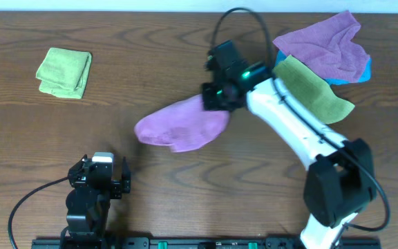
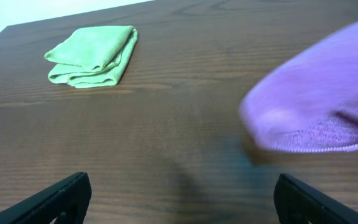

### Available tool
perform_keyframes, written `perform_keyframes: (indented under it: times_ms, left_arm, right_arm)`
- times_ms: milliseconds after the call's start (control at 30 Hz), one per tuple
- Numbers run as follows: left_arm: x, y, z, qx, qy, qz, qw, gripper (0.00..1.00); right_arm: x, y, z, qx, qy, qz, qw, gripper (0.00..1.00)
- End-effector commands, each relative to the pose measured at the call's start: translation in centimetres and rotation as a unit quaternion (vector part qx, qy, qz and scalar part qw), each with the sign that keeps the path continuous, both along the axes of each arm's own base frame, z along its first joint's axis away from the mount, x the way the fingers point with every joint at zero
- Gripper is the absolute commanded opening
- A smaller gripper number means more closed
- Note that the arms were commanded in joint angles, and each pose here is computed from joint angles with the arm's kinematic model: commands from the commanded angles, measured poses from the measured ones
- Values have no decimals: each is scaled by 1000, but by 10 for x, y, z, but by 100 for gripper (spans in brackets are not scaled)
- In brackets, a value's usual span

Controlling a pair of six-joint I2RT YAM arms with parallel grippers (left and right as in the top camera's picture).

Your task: Fold the cloth

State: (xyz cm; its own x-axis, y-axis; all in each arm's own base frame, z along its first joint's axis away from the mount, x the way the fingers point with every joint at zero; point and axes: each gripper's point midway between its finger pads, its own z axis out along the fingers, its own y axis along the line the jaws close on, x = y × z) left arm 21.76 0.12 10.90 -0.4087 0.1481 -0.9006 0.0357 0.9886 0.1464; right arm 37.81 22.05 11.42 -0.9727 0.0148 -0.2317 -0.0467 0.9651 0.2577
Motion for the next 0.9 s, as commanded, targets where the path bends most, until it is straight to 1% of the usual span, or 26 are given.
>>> perform_keyframes:
  times_ms: [0, 33, 67, 100, 300, 367, 400, 433, 467, 500, 533, 567, 600, 733, 800, 833, 867]
  left_arm:
    - [0, 1, -7, 7, 7, 0, 1000, 95]
    - [-1, 1, -8, 7, 7, 0, 1000, 95]
    - [0, 1, -7, 7, 7, 0, 1000, 95]
    - [-1, 1, -8, 7, 7, 0, 1000, 95]
    - [0, 1, -7, 7, 7, 0, 1000, 95]
    - [0, 1, -7, 7, 7, 0, 1000, 95]
    - [-1, 1, -8, 7, 7, 0, 1000, 95]
    - [0, 1, -7, 6, 7, 0, 1000, 95]
    - [0, 1, -7, 7, 7, 0, 1000, 96]
    - [0, 1, -7, 7, 7, 0, 1000, 95]
    - [0, 1, -7, 7, 7, 0, 1000, 95]
    - [0, 1, -7, 7, 7, 0, 1000, 95]
    - [0, 1, -7, 7, 7, 0, 1000, 96]
    - [0, 1, -7, 7, 7, 0, 1000, 95]
    - [0, 1, -7, 7, 7, 0, 1000, 95]
    - [-1, 1, -8, 7, 7, 0, 1000, 95]
    - [0, 1, -7, 7, 7, 0, 1000, 95]
  right_arm:
    - [26, -66, 15, -92, -31, -120, 988, 64]
    - [25, -70, 15, -90, -24, -118, 989, 93]
    - [23, -72, 15, -90, -16, -104, 990, 99]
    - [20, -73, 14, -91, -10, -88, 992, 99]
    - [-3, -70, 9, -117, 20, -1, 993, 99]
    - [-12, -58, 7, -107, 29, 51, 993, 99]
    - [-17, -51, 7, -101, 33, 76, 991, 90]
    - [-23, -44, 5, -95, 36, 101, 990, 75]
    - [-27, -37, 4, -91, 36, 122, 988, 66]
    - [-30, -31, 3, -91, 34, 137, 986, 64]
    - [-31, -26, 1, -91, 29, 148, 984, 74]
    - [-32, -19, -1, -90, 22, 162, 982, 79]
    - [-32, -13, -2, -89, 13, 174, 981, 79]
    - [-25, 10, -13, -83, -31, 220, 972, 77]
    - [-21, 15, -20, -79, -46, 223, 970, 71]
    - [-19, 17, -29, -76, -51, 223, 971, 65]
    - [-19, 17, -34, -76, -50, 223, 971, 65]
